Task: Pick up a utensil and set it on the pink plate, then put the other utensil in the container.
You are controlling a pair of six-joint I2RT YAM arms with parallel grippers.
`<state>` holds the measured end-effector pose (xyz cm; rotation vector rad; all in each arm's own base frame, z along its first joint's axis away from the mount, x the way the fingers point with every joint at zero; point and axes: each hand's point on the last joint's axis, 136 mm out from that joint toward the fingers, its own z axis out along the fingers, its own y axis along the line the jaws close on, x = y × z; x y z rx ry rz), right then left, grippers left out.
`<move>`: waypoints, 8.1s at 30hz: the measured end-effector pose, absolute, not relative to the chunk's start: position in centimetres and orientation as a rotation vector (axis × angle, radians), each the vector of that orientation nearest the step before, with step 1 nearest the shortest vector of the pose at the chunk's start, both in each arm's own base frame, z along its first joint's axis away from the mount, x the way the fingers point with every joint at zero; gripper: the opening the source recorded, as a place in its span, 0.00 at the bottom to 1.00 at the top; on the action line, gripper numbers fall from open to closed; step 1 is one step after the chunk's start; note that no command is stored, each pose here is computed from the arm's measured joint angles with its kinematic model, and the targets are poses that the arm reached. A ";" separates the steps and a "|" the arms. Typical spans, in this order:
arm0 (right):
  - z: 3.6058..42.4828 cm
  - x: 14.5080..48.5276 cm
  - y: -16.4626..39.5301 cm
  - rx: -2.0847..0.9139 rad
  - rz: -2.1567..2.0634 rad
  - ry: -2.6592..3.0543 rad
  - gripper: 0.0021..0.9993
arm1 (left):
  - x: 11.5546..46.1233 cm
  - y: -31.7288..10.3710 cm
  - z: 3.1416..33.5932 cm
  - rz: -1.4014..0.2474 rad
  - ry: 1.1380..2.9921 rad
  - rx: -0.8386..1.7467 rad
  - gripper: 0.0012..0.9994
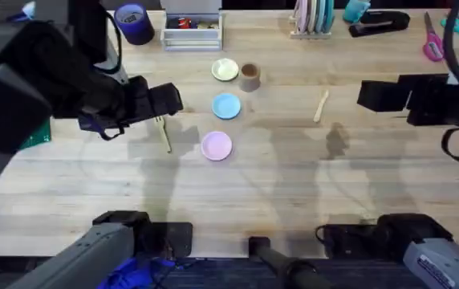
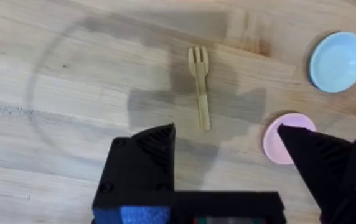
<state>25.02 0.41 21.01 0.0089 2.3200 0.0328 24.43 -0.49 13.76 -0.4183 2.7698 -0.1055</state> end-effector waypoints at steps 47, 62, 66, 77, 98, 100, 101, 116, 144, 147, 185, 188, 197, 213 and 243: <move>21.0 25.0 0.4 0.009 0.033 2.320 1.00 | 26.7 0.6 3.4 -0.007 2.837 -0.623 0.86; 21.0 25.0 0.4 0.009 0.033 2.320 1.00 | 27.7 0.2 3.5 -0.062 2.793 -0.641 0.20; 21.0 25.0 0.4 0.009 0.033 2.320 1.00 | 27.8 -0.1 3.5 -0.084 2.792 -0.640 0.13; 21.0 25.0 0.4 0.009 0.033 2.320 1.00 | 27.8 -0.1 3.5 -0.089 2.792 -0.640 0.11; 21.0 25.0 0.4 0.009 0.033 2.321 1.00 | 28.0 -2.4 6.0 -0.104 2.860 -0.542 0.05; 21.0 25.0 0.4 0.009 0.033 2.321 1.00 | 28.2 -3.3 6.4 -0.112 2.860 -0.499 0.05; 21.0 25.0 0.4 0.009 0.033 2.321 1.00 | 28.2 -3.7 6.5 -0.116 2.863 -0.484 0.05; 21.0 25.0 0.4 0.009 0.033 2.321 1.00 | 25.5 -14.3 9.1 -0.171 2.877 -0.375 0.05; 21.0 25.0 0.4 0.009 0.033 2.321 1.00 | 25.3 -14.8 9.2 -0.089 2.790 -0.512 0.06; 21.0 25.0 0.4 0.009 0.033 2.321 1.00 | 25.2 -14.8 9.1 -0.088 2.789 -0.528 0.06; 21.0 25.0 0.4 0.009 0.033 2.321 1.00 | 23.9 -14.3 5.4 -0.104 2.803 -0.618 0.09; 21.0 25.0 0.4 0.009 0.033 2.321 1.00 | 23.9 -14.3 5.4 -0.105 2.803 -0.621 0.12; 21.0 25.0 0.4 0.009 0.033 2.321 1.00 | 23.8 -14.3 5.4 -0.108 2.804 -0.623 0.22; 21.0 25.0 0.4 0.009 0.033 2.321 1.00 | 24.0 -14.4 7.8 -0.158 2.777 -0.512 0.48; 21.0 25.0 0.4 0.009 0.033 2.320 1.00 | 24.4 -13.4 14.5 -0.422 2.634 0.425 0.99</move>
